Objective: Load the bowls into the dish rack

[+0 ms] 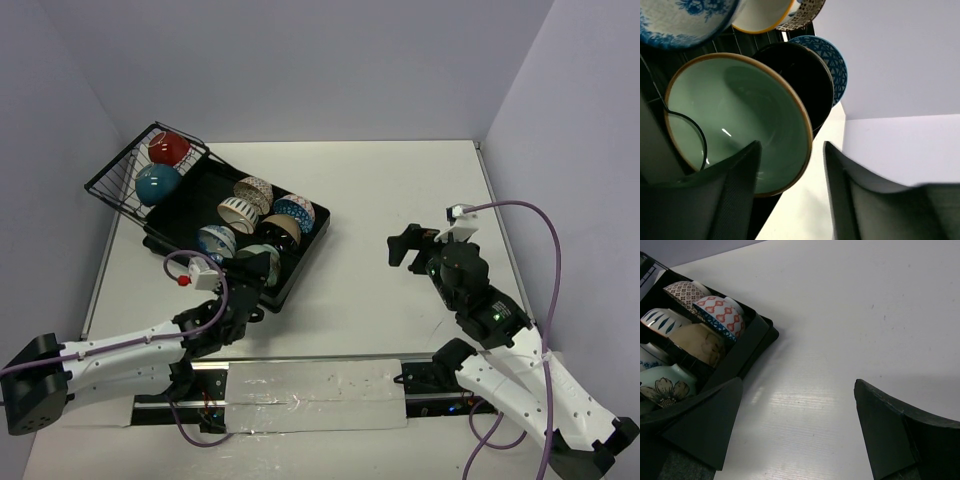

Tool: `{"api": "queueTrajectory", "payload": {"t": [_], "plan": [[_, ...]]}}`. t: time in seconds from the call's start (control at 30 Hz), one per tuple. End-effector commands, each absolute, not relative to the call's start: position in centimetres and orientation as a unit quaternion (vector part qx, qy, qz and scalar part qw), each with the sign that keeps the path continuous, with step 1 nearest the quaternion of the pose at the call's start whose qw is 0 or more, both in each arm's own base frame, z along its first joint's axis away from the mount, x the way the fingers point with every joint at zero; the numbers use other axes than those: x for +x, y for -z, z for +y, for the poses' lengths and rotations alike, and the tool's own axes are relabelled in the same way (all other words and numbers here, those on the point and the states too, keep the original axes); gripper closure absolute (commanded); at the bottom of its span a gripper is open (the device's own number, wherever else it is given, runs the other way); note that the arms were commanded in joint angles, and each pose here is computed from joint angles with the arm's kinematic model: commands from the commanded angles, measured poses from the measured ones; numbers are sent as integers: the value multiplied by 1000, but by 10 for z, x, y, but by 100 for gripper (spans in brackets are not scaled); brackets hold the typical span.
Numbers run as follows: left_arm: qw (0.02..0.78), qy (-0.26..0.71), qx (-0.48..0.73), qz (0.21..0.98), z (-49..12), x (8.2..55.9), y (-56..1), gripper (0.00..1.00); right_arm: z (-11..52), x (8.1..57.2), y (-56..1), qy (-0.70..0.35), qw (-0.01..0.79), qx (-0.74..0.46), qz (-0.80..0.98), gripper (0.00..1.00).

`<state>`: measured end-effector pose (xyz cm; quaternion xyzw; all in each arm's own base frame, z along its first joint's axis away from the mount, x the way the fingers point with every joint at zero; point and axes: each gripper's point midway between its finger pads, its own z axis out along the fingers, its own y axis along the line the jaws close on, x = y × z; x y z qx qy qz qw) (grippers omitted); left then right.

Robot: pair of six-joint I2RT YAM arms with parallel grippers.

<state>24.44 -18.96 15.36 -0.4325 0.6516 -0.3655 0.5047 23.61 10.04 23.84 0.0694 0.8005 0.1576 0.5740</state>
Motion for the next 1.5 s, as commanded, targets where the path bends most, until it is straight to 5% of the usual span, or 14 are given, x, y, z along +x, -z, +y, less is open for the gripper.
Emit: {"api": "queueTrajectory", "payload": {"t": [0.0, 0.37, 0.83, 1.47], "plan": [[501, 365, -430, 656, -194, 244, -172, 33, 102, 239, -251, -167, 592, 71, 785, 0], [501, 326, -396, 698, -190, 236, -192, 16, 96, 237, -258, -163, 600, 80, 779, 0], [683, 140, -92, 711, -137, 232, -358, 1, 58, 223, -313, -129, 653, 121, 737, 0], [699, 167, -82, 691, -45, 179, -384, 1, -30, 158, -367, -71, 745, 174, 640, 0]]}}
